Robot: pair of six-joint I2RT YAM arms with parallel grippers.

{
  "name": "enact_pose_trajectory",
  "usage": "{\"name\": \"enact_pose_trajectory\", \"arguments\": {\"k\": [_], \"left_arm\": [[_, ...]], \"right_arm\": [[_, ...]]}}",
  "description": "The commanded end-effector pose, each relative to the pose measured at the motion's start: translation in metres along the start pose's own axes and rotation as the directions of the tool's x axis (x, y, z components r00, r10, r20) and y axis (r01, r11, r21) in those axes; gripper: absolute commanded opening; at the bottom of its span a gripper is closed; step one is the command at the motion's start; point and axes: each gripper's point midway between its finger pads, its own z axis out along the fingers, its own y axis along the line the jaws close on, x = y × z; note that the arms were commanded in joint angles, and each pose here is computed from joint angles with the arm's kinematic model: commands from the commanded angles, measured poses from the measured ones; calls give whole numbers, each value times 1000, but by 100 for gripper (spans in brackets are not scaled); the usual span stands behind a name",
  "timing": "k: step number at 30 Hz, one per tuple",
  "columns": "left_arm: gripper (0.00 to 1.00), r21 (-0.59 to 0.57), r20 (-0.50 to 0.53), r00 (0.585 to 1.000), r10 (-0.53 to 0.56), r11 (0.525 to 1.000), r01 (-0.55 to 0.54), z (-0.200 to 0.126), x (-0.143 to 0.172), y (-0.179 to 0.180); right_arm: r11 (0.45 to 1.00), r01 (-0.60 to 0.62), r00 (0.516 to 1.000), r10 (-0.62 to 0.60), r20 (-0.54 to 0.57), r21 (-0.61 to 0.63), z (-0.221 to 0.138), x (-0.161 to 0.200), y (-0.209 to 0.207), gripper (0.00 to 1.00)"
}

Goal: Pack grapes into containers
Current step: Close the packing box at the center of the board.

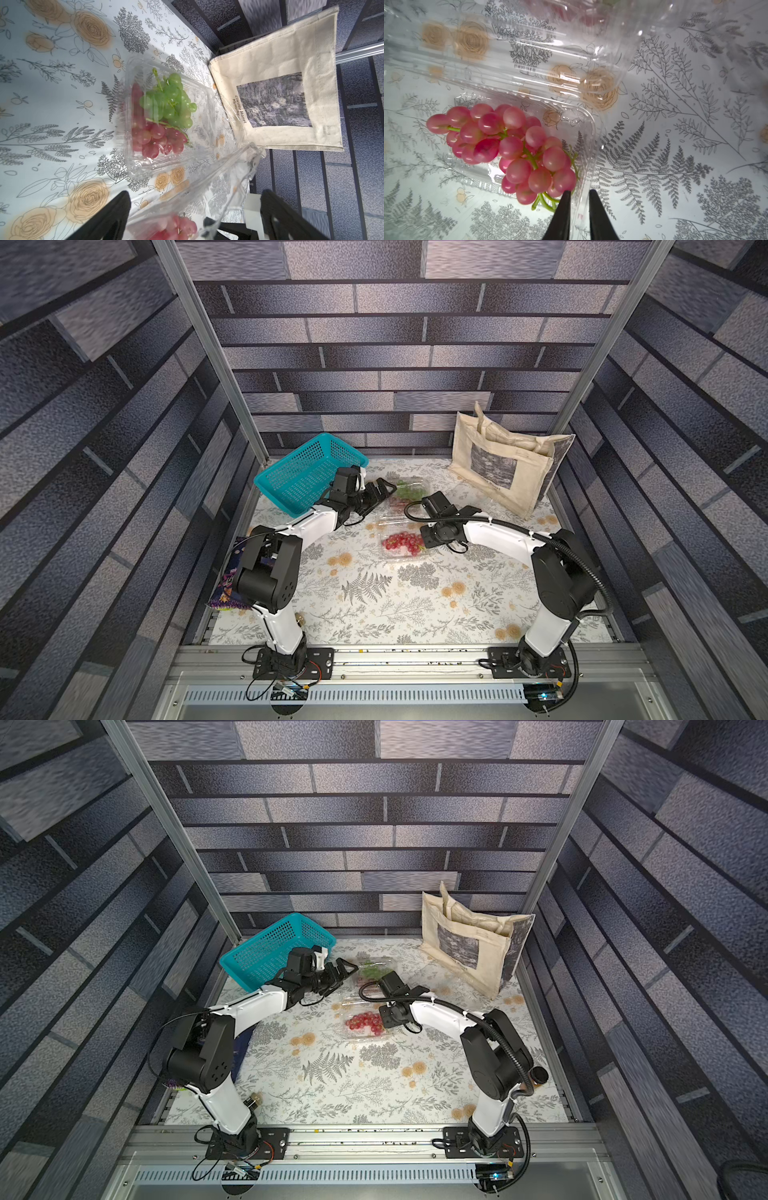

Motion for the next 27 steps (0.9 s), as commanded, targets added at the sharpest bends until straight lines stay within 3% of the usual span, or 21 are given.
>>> {"name": "enact_pose_trajectory", "arguments": {"k": [1, 18, 27], "left_arm": [[100, 23, 10, 998, 62, 998, -62, -12, -10, -17], [100, 81, 7, 992, 123, 989, -123, -24, -14, -43], [100, 93, 6, 987, 160, 983, -160, -33, -6, -53]], "right_arm": [[1000, 14, 1000, -14, -1, 17, 0, -6, -4, 21], [999, -34, 998, 35, 48, -26, -11, -20, -2, 35], [991, -78, 991, 89, 103, -105, -27, -24, 5, 53]]}}
